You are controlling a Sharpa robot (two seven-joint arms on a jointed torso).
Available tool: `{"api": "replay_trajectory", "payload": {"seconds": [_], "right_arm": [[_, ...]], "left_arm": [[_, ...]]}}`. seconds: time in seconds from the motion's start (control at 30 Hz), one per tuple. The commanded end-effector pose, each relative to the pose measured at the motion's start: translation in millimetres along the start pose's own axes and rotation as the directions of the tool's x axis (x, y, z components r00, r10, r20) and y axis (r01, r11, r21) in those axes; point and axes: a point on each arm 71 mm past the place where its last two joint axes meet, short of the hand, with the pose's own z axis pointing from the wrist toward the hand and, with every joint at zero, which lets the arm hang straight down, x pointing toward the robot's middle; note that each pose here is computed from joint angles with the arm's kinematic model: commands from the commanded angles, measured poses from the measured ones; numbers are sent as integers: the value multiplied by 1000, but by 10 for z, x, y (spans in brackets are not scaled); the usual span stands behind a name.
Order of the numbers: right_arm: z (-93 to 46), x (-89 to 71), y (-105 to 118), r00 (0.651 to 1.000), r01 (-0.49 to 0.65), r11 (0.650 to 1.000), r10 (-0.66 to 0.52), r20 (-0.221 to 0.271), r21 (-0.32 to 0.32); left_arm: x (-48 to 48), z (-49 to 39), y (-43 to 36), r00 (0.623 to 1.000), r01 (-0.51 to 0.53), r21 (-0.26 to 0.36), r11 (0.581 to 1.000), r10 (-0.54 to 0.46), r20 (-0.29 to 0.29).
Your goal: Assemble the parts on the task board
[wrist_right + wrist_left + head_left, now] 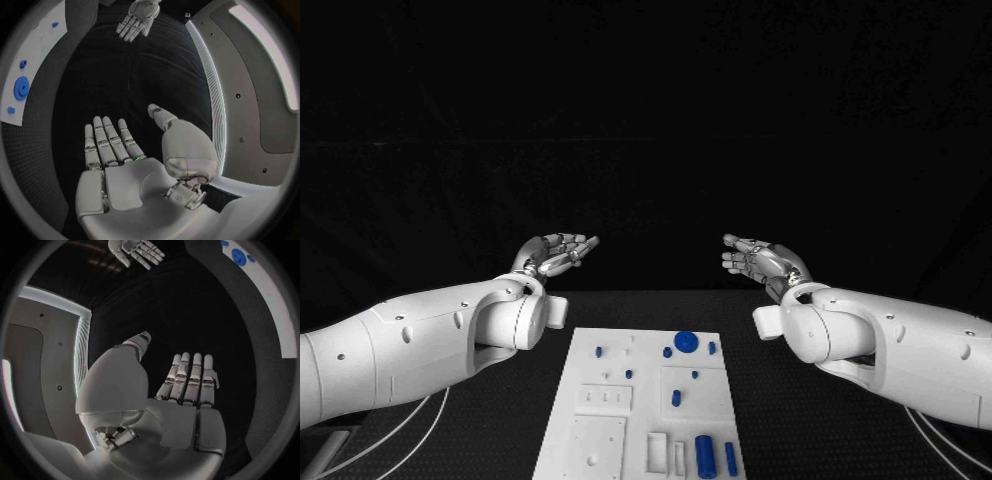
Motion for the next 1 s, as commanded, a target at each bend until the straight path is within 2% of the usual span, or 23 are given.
{"api": "replay_trajectory", "payload": {"seconds": [0.03, 0.13, 0.3, 0.33, 0.47, 0.57, 0.67, 0.77, 0.83, 0.93, 1.0], "right_arm": [[34, 56, -20, 983, 19, 994, 0, -182, 106], [73, 1, 19, 976, 46, 990, -16, -219, 133], [90, -25, 37, 972, 59, 988, -24, -235, 146], [253, -134, 55, 929, 309, 950, -294, -223, 34], [294, -162, 69, 883, 422, 906, -418, -213, -30], [337, -164, 85, 829, 516, 853, -521, -205, -82], [380, -133, 105, 742, 623, 768, -641, -197, -149], [424, -65, 114, 640, 713, 668, -744, -193, -212], [437, -35, 84, 564, 762, 606, -794, -227, -227], [444, -22, 79, 453, 824, 498, -865, -213, -271], [450, 24, 77, 396, 846, 443, -895, -206, -297]], "left_arm": [[57, 15, 14, 997, -2, -49, 999, -2, -82], [57, 15, 14, 997, -2, -49, 999, -2, -82], [57, 15, 14, 997, -2, -49, 999, -2, -82], [52, 17, 65, 993, 9, -60, 998, -16, -116], [45, 5, 76, 992, 12, -56, 998, -19, -123], [34, -20, 75, 991, 15, -53, 998, -22, -133], [22, -71, 72, 987, 24, -48, 999, -31, -156], [7, -157, 61, 979, 36, -38, 999, -42, -197], [20, -208, 50, 974, 41, -31, 999, -47, -221], [65, -270, 27, 966, 45, -19, 999, -48, -254], [58, -323, 14, 964, 47, -11, 999, -48, -262]]}}
